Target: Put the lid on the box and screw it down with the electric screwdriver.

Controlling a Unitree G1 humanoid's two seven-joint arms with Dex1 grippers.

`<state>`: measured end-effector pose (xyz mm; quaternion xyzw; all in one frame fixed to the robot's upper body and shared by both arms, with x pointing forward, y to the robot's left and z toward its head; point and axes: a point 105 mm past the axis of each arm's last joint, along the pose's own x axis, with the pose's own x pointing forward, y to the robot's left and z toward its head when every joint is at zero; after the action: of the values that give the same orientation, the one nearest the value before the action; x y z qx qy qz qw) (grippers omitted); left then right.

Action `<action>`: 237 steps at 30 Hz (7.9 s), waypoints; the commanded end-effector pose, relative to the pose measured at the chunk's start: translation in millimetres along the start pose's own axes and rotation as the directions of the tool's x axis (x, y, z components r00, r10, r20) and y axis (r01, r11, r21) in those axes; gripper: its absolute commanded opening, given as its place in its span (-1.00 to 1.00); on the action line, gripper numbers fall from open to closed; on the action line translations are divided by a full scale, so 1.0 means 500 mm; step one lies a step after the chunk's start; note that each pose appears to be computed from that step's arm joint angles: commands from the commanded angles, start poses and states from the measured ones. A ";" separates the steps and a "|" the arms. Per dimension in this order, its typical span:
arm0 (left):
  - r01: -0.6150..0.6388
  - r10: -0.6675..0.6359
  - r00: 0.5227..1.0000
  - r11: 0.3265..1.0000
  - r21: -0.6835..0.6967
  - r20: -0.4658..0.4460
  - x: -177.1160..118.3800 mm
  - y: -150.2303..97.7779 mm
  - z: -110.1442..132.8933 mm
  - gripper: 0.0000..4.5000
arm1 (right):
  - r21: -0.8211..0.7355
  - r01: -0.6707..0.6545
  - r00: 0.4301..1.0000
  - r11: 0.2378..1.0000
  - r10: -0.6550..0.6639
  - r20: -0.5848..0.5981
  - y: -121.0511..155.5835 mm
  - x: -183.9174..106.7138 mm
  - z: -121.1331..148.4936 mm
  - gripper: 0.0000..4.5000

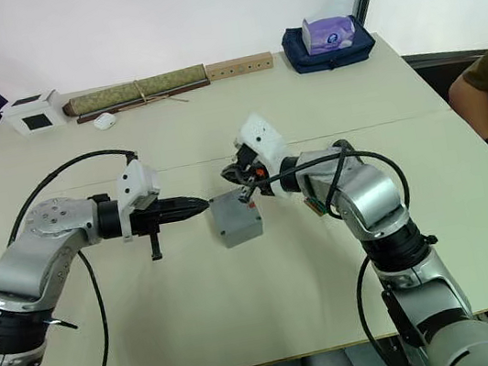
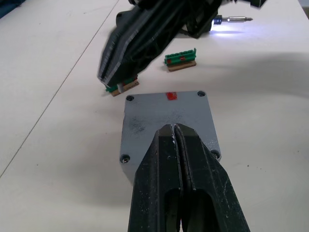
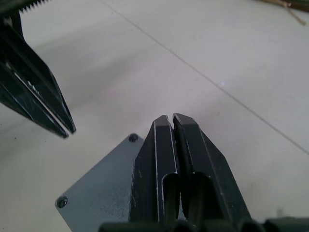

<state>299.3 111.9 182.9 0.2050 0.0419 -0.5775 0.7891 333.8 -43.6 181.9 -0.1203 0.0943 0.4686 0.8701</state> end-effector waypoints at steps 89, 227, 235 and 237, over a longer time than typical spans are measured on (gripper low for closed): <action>-0.002 -0.010 0.986 0.998 0.070 0.168 0.023 -0.039 0.074 -1.00 | 0.227 0.461 0.591 0.858 -0.106 -0.800 -0.242 -0.249 -0.188 -0.11; 0.062 -0.069 0.990 0.996 0.061 0.125 0.013 -0.037 0.051 -1.00 | 0.203 0.587 0.731 0.784 -0.405 -0.548 -0.199 -0.264 -0.112 -0.17; 0.051 -0.058 0.989 0.997 0.053 0.139 0.016 -0.047 0.057 -1.00 | 0.228 0.639 0.656 0.735 -0.366 -0.660 -0.223 -0.268 -0.188 -0.17; 0.048 -0.055 0.989 0.997 0.053 0.138 0.017 -0.048 0.058 -1.00 | 0.227 0.647 0.646 0.728 -0.365 -0.671 -0.227 -0.271 -0.198 -0.17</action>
<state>278.7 87.1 190.5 0.1745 -0.0041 -0.6142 0.7696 346.2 -229.3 133.1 -0.0629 0.4325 0.1275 0.8904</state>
